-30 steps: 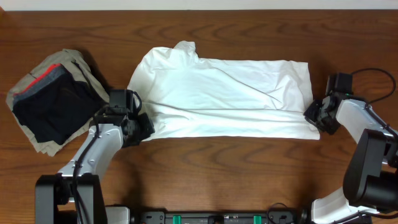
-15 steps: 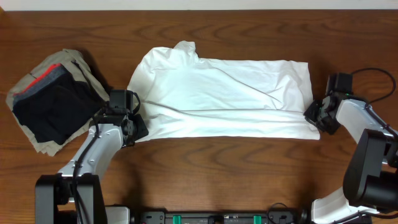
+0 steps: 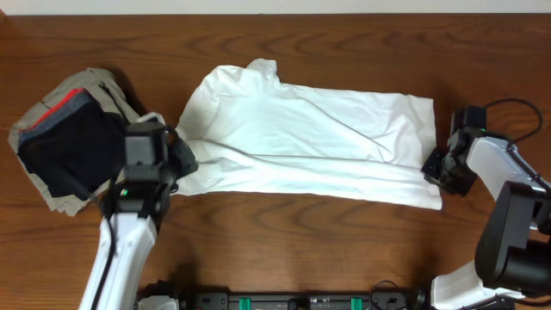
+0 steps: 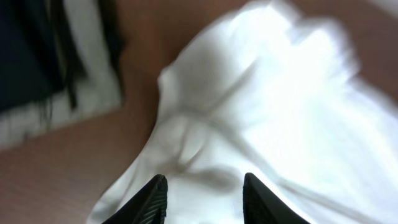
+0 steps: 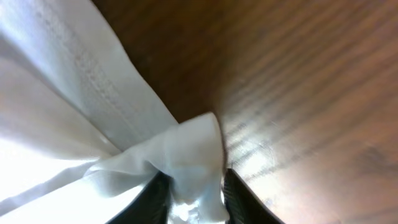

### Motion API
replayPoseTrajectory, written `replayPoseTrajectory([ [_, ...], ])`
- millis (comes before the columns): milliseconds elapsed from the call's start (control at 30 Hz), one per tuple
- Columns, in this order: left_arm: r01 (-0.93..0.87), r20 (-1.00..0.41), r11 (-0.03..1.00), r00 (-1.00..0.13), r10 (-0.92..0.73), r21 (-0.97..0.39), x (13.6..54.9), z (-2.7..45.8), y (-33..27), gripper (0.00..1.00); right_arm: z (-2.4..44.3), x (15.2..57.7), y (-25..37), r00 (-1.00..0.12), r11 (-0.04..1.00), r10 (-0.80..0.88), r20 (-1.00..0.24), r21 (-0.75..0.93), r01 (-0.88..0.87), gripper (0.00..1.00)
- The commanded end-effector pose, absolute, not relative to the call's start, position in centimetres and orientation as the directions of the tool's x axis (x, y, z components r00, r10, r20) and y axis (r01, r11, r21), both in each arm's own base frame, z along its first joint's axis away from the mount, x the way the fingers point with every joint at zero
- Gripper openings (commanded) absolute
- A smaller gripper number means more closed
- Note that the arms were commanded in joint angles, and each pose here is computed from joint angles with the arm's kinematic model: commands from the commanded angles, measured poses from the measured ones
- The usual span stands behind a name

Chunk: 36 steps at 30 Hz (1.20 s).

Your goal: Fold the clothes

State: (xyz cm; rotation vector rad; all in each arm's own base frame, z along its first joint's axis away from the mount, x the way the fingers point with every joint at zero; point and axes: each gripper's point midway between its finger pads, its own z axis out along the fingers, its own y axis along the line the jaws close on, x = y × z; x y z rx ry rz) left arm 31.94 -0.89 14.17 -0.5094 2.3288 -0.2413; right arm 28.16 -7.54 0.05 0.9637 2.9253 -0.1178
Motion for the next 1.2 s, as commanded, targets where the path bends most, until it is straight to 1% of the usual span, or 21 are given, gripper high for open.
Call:
replayPoseTrajectory([
  [0,-0.154,-0.691,0.919,-0.618,-0.376,-0.362,33.0,17.6,-2.4,0.40,5.4,32.1,-8.3,-0.814,0.844,0.517,-0.266,0.000,0.536,0.55],
  [33,-0.129,-0.693,0.918,-0.618,-0.371,-0.376,33.2,18.1,-2.9,0.40,7.0,33.2,-8.3,-0.808,0.856,0.499,-0.313,0.028,0.517,0.62],
  [100,-0.093,-0.683,0.911,-0.633,-0.365,-0.401,33.6,18.5,-3.7,0.41,10.3,35.1,-8.4,-0.783,0.871,0.468,-0.409,0.064,0.486,0.69],
  [200,-0.045,-0.683,0.915,-0.651,-0.331,-0.401,34.5,18.9,-4.5,0.41,12.9,36.4,-8.7,-0.759,0.884,0.437,-0.482,0.077,0.461,0.73],
  [300,0.018,-0.711,0.936,-0.655,-0.254,-0.351,36.2,19.8,-5.1,0.40,14.0,37.9,-8.8,-0.748,0.905,0.393,-0.535,0.083,0.417,0.72],
  [400,0.094,-0.737,0.953,-0.657,-0.157,-0.287,39.0,20.6,-6.0,0.38,14.1,39.6,-7.7,-0.766,0.948,0.305,-0.567,0.105,0.300,0.66],
  [467,0.126,-0.743,0.959,-0.660,-0.110,-0.254,40.9,20.7,-6.3,0.37,13.7,40.4,-7.3,-0.769,0.958,0.278,-0.576,0.114,0.261,0.65],
  [567,0.158,-0.732,0.960,-0.679,-0.065,-0.232,44.9,19.9,-6.7,0.37,12.6,41.9,-6.4,-0.776,0.970,0.244,-0.581,0.151,0.192,0.68],
  [667,0.161,-0.702,0.962,-0.711,-0.042,-0.221,48.3,17.9,-6.9,0.37,10.7,43.3,-4.8,-0.793,0.971,0.208,-0.573,0.216,0.099,0.70],
  [733,0.154,-0.676,0.962,-0.736,-0.041,-0.225,49.9,16.2,-7.1,0.37,9.1,43.9,-4.6,-0.804,0.970,0.207,-0.558,0.222,0.096,0.69],
  [800,0.147,-0.654,0.962,-0.756,-0.039,-0.228,50.9,14.5,-7.1,0.37,7.3,44.4,-4.5,-0.815,0.970,0.206,-0.542,0.224,0.096,0.67],
  [900,0.144,-0.642,0.963,-0.766,-0.038,-0.228,51.5,12.9,-7.2,0.37,5.1,45.0,-4.2,-0.827,0.969,0.202,-0.524,0.227,0.092,0.61],
  [1067,0.141,-0.642,0.965,-0.766,-0.035,-0.221,51.8,12.3,-7.1,0.37,2.4,45.5,-3.8,-0.843,0.968,0.200,-0.500,0.234,0.091,0.49],
  [1167,0.141,-0.642,0.965,-0.766,-0.035,-0.221,51.8,12.3,-7.1,0.37,1.6,45.2,-3.7,-0.853,0.967,0.201,-0.481,0.236,0.095,0.49],
])
